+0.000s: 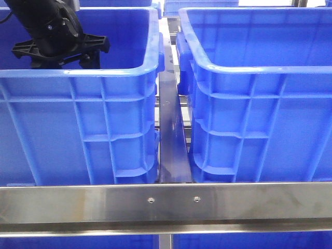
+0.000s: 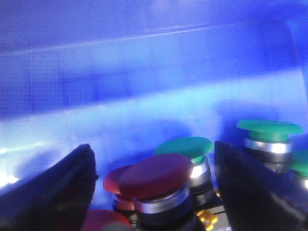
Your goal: Pick red and yellow buttons and place in box
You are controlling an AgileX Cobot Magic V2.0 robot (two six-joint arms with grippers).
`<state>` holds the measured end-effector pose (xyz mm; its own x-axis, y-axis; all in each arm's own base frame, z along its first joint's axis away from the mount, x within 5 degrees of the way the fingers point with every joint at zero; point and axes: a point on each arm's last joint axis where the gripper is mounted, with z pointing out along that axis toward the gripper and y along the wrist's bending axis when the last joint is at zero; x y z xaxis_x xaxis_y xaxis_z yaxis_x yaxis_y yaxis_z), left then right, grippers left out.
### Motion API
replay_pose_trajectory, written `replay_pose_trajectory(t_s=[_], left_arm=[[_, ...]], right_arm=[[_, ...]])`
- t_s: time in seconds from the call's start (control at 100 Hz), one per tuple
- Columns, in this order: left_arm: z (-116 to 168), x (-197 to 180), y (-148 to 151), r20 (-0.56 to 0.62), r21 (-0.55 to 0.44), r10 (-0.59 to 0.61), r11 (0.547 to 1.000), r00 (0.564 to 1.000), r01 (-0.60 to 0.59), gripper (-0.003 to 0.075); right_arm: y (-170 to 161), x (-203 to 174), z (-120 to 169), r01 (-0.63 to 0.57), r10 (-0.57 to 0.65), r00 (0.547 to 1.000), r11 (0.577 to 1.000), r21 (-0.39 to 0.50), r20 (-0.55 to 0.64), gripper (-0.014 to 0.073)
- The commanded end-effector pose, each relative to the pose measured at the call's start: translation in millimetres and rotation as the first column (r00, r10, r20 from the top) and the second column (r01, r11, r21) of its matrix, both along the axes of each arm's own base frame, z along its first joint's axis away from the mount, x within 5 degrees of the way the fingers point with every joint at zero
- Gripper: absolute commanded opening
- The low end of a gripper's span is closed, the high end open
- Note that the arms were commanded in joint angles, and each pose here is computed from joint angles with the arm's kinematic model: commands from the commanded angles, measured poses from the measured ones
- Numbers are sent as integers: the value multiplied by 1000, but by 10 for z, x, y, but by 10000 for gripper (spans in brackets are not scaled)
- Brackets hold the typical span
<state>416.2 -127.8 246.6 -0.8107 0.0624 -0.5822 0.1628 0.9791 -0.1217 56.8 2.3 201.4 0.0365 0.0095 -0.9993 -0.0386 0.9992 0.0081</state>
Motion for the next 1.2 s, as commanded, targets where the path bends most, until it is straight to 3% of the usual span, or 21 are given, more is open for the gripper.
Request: replay_pose_trajectory(t_s=[0.0, 0.26, 0.45, 0.59, 0.87, 1.19], left_arm=[[378, -3, 11, 129, -57, 20, 998, 991, -13, 418], [371, -11, 10, 117, -60, 21, 998, 993, -14, 291], [369, -13, 10, 114, -59, 21, 998, 993, -14, 84], [391, -25, 13, 115, -59, 20, 998, 993, -14, -11], [783, -261, -1, 154, -81, 4, 997, 988, 9, -19], [1173, -810, -107, 222, -95, -72, 991, 972, 96, -19]], right_arm=[[-9, -26, 91, 11, -11, 994, 1000, -3, 108, -68], [-9, -26, 91, 11, -11, 994, 1000, -3, 108, -68], [-9, -26, 91, 11, -11, 994, 1000, -3, 108, -68], [-9, -26, 91, 11, -11, 994, 1000, -3, 108, -68], [-9, -26, 91, 11, -11, 994, 1000, -3, 108, -68], [-9, -26, 91, 11, -11, 994, 1000, -3, 108, -68]])
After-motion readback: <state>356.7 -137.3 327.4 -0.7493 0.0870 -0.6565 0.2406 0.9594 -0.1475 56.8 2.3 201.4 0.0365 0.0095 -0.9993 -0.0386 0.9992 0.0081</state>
